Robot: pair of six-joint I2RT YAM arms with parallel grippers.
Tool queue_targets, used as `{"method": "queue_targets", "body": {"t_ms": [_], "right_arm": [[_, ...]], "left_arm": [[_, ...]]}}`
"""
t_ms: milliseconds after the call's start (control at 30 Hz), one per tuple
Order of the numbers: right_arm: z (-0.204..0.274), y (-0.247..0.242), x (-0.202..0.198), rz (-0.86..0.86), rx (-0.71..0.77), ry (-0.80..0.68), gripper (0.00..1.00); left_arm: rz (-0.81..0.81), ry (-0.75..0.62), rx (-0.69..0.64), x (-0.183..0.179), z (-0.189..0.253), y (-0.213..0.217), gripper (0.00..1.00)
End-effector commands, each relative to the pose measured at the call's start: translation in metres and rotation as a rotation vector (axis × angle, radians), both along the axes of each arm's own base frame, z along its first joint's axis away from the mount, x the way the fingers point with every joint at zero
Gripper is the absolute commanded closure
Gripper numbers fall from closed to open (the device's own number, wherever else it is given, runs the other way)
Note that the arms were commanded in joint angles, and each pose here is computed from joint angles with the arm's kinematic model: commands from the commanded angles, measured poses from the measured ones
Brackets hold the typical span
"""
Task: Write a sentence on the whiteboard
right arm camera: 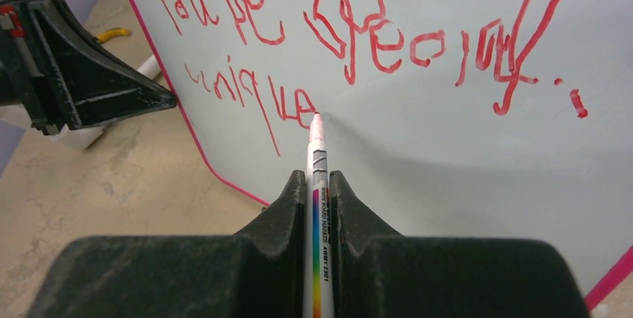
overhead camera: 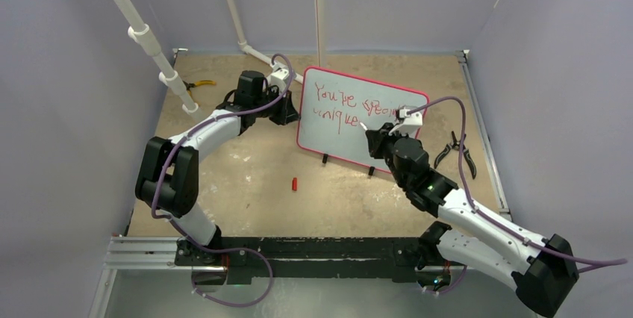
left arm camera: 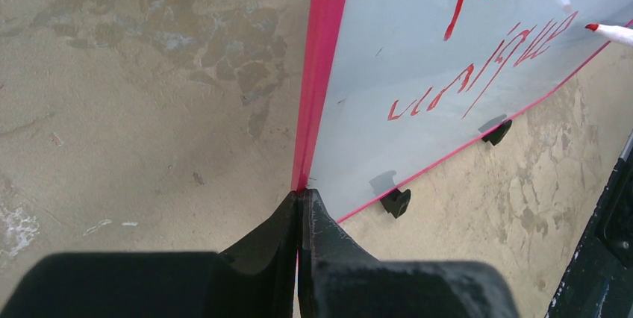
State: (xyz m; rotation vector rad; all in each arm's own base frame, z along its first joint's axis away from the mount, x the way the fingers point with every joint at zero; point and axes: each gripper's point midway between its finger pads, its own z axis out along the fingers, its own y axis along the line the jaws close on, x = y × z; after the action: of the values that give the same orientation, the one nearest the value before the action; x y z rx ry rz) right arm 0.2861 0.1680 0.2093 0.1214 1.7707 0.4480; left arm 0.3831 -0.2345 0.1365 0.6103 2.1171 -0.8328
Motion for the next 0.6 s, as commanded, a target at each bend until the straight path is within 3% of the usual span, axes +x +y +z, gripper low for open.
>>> {"method": "queue_targets", "body": {"t_ms": [0,567], "right_arm": [[-0.0087,-0.0085,-0.0019,-0.028,-0.020,0.021,1.00],[-0.0136,-0.0146,0.0005,-0.068,-0.036,0.032,1.00]], "left_arm": [[-0.016,-0.080,-0.033,0.0037,0.0279,-0.0055,1.00],[-0.013,-0.076,-0.030,0.0042,0.0257,-0.0052,1.00]]}}
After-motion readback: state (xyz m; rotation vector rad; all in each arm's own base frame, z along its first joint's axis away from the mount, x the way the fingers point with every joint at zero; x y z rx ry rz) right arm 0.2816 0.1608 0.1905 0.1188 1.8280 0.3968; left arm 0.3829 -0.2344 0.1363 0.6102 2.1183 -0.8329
